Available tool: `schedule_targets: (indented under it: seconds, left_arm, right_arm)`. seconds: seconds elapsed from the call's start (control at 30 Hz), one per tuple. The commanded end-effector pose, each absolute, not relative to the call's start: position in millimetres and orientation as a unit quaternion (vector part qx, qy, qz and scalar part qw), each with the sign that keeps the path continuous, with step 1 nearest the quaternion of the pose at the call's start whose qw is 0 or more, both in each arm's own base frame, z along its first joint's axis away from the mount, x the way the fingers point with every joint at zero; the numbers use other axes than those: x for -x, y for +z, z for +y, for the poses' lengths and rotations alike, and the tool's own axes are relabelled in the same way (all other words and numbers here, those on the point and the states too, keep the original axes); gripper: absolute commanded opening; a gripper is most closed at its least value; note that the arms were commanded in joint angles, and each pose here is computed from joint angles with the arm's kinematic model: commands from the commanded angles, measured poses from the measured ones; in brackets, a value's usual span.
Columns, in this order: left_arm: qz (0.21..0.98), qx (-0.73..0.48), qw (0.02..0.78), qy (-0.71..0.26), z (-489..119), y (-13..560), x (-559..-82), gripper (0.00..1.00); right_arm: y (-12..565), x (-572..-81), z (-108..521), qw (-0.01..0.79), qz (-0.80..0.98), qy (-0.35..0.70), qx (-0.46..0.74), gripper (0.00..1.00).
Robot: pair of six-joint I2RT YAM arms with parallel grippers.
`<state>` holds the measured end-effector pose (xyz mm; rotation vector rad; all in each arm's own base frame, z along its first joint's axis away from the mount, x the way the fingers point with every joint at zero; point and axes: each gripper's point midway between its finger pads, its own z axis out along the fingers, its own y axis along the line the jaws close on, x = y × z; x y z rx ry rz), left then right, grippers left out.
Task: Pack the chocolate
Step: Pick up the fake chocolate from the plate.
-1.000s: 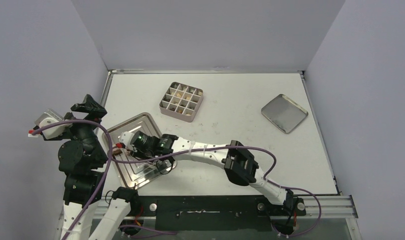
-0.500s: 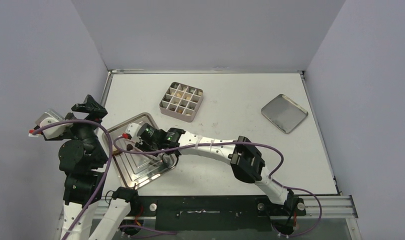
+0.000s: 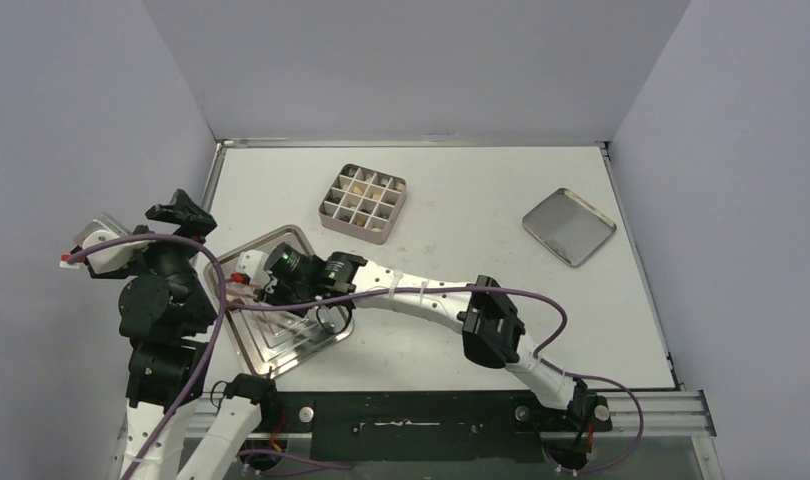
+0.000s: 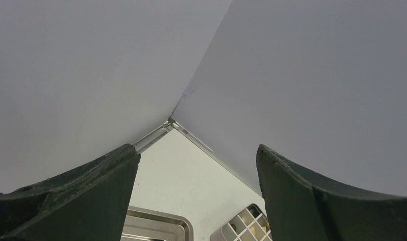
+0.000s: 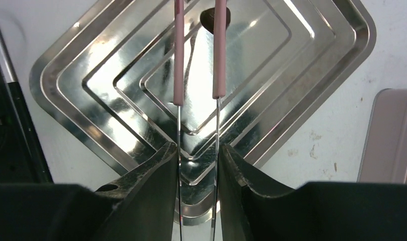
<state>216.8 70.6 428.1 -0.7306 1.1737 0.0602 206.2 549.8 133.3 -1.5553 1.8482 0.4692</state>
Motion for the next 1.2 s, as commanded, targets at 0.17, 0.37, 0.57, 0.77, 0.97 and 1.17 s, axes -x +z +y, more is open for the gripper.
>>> schedule_targets:
  seconds: [0.17, 0.37, 0.57, 0.77, 0.97, 1.17]
  left_arm:
    - [0.519, 0.333, 0.787, 0.021, 72, 456, -209, 0.84]
    - [0.511, 0.329, 0.794, 0.018, 72, 467, -208, 0.85]
    - [0.502, 0.325, 0.801, 0.009, 69, 474, -210, 0.85]
    - [0.501, 0.324, 0.803, 0.008, 68, 476, -213, 0.84]
    - [0.5, 0.324, 0.803, 0.01, 68, 474, -214, 0.84]
    - [0.499, 0.324, 0.803, 0.01, 69, 474, -213, 0.85]
  right_arm:
    - [140, -197, 571, 0.35, 0.685, 0.183, 0.612, 0.36]
    - [127, -203, 574, 0.35, 0.689, 0.168, 0.612, 0.38]
    - [118, -206, 578, 0.35, 0.686, 0.161, 0.617, 0.42]
    - [106, -216, 583, 0.353, 0.688, 0.15, 0.616, 0.43]
    - [98, -219, 586, 0.352, 0.69, 0.149, 0.615, 0.42]
    - [94, -210, 590, 0.35, 0.683, 0.15, 0.623, 0.41]
